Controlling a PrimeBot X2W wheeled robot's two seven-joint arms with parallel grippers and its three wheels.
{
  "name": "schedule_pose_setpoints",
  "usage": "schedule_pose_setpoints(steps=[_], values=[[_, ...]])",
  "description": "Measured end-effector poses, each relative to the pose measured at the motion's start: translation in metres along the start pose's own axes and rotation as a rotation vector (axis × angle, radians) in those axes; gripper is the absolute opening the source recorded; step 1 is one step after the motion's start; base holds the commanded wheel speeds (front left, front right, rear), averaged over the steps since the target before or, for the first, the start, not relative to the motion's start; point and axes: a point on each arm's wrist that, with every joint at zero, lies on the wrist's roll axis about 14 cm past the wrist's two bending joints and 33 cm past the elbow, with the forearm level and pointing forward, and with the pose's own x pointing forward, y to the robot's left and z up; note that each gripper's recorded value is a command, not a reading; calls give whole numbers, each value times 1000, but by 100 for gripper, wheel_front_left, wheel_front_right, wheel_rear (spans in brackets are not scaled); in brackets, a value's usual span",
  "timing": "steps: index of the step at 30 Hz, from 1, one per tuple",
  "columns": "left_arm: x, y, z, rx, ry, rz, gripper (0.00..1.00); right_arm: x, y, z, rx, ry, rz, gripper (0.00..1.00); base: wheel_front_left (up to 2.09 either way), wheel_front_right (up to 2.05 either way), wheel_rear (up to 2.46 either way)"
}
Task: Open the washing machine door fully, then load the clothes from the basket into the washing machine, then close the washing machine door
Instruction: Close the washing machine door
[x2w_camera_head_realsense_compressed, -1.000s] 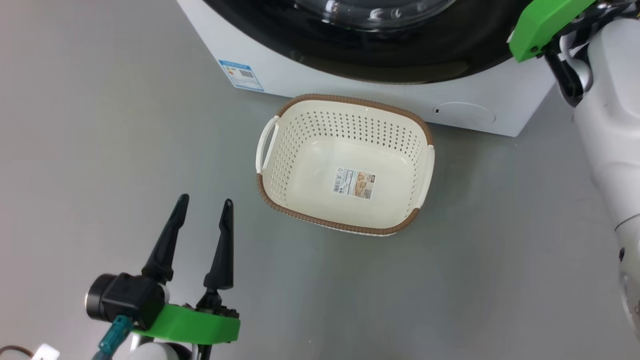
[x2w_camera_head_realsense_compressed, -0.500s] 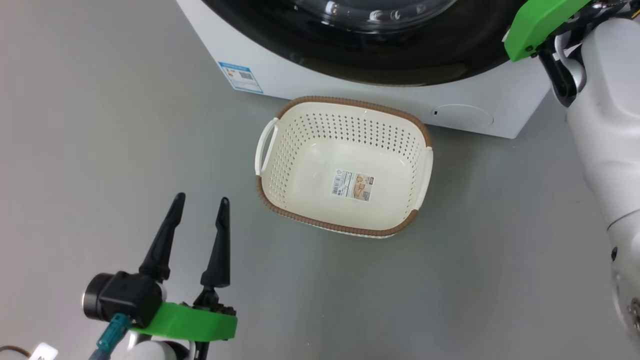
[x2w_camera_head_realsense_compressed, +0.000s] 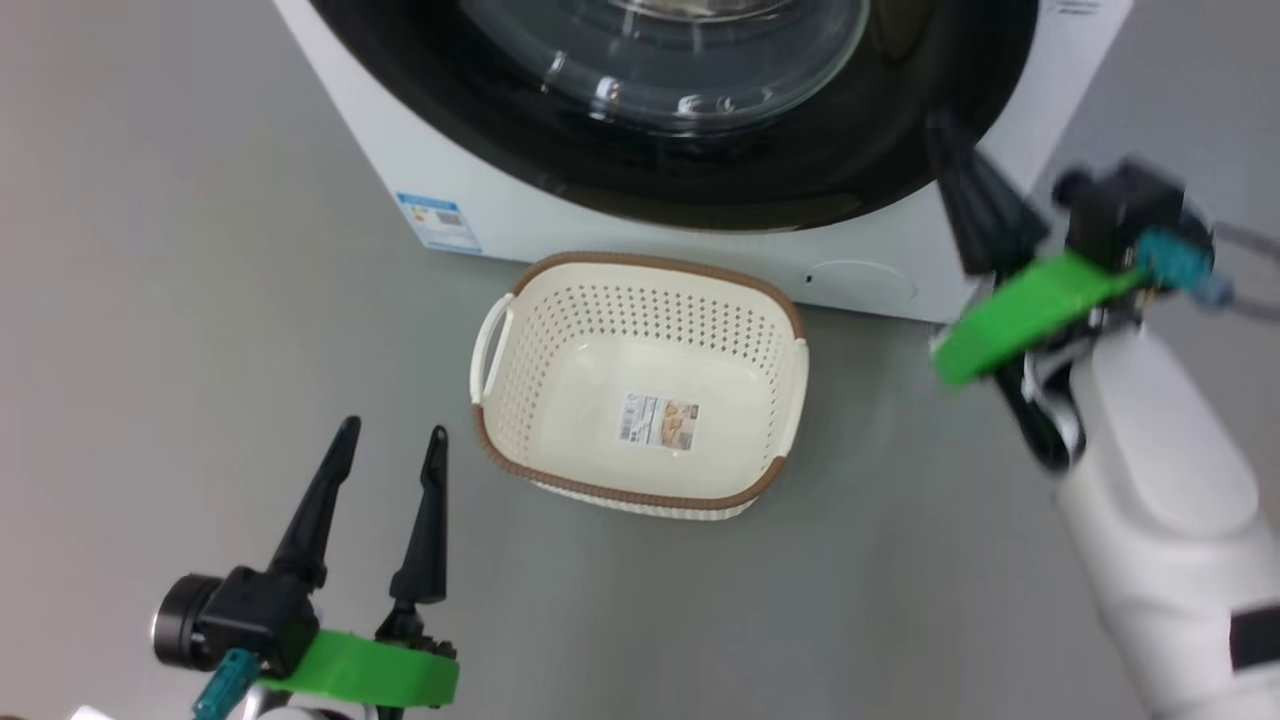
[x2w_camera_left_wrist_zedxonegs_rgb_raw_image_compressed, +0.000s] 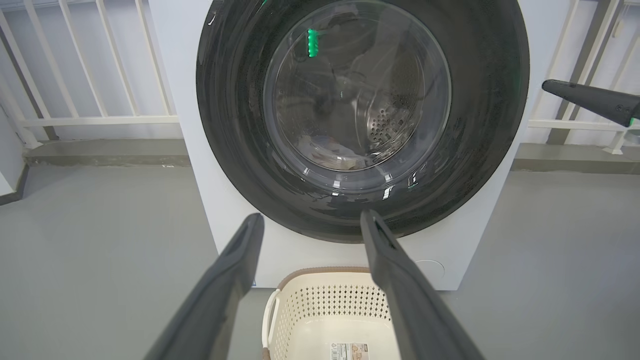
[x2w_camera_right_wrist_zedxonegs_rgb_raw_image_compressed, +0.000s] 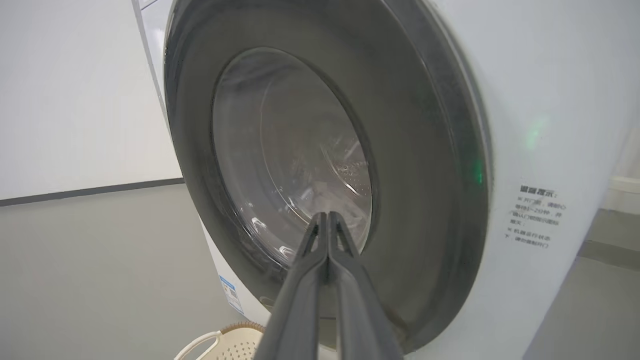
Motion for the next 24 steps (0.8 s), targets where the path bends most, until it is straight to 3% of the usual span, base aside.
schedule_pose_setpoints(steps=[1,3,4,5,24], values=[[-1,0,-1,2,2,-4,100,-11,-1,-4,5,9,-10,9,0,0,0],[-2,-2,0,3,1,-15,100,-33,-6,-10,12,26,-38,43,0,0,0],[-3,-4,0,2,0,-22,100,-43,-8,-12,14,33,-51,79,0,0,0],[-4,-6,-1,0,2,-30,100,-52,-10,-13,17,38,-63,100,0,0,0],[-12,-47,0,-15,21,-175,100,-182,-42,21,-9,22,-329,100,0,0,0]])
